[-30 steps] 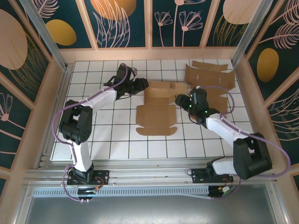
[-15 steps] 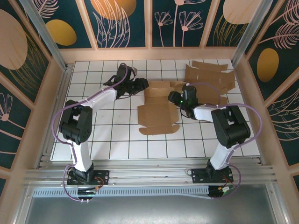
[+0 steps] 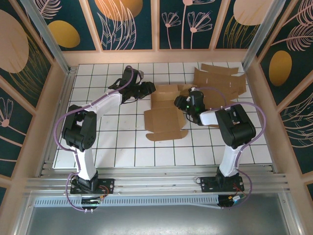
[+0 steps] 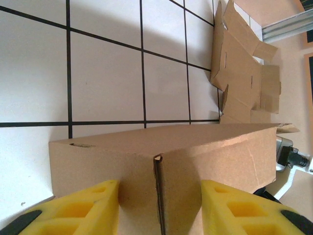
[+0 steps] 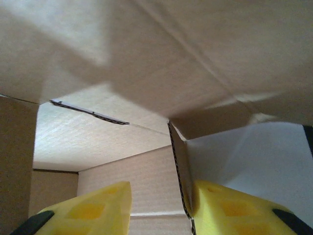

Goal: Fold the paper box

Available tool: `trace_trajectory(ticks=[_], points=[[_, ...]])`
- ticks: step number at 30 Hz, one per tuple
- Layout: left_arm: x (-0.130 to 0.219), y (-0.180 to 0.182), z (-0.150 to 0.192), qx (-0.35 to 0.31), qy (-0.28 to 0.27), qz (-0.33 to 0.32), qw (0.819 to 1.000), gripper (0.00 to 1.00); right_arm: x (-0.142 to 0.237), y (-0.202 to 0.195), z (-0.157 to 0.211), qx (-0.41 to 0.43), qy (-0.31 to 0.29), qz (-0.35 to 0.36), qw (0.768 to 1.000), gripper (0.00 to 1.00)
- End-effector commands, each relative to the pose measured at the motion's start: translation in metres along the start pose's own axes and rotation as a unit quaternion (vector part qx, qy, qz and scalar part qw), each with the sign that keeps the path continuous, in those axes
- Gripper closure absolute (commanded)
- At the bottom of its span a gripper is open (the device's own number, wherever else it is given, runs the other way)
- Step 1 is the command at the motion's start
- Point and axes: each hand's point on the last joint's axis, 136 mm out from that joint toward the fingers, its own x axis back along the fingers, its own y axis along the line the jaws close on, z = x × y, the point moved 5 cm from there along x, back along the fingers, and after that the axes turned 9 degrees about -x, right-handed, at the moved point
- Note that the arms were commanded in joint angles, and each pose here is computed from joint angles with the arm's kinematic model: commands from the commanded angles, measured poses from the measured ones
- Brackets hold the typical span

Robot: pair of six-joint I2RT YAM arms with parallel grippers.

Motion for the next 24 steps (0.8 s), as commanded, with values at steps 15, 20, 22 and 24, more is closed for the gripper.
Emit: trace_trajectory(ticks=[15,20,22,24], points=[[-0.008,0.001,0.002,0.003,0.022,-0.006,1.0,0.57,-0.025,0.04,0.011,0.163,-0.03,0.0,0.986,0.64],[-0.01,0.002,0.003,0.001,0.022,-0.01,1.0,0.57,-0.008,0.047,0.004,0.158,-0.042,-0.006,0.986,0.62],[-0.011,0.005,0.003,0.0,0.021,-0.016,1.0,0.57,0.007,0.053,0.001,0.166,-0.047,-0.009,0.985,0.59],[-0.012,0.005,0.002,-0.001,0.02,-0.018,1.0,0.57,0.023,0.057,-0.003,0.174,-0.055,-0.009,0.983,0.55]])
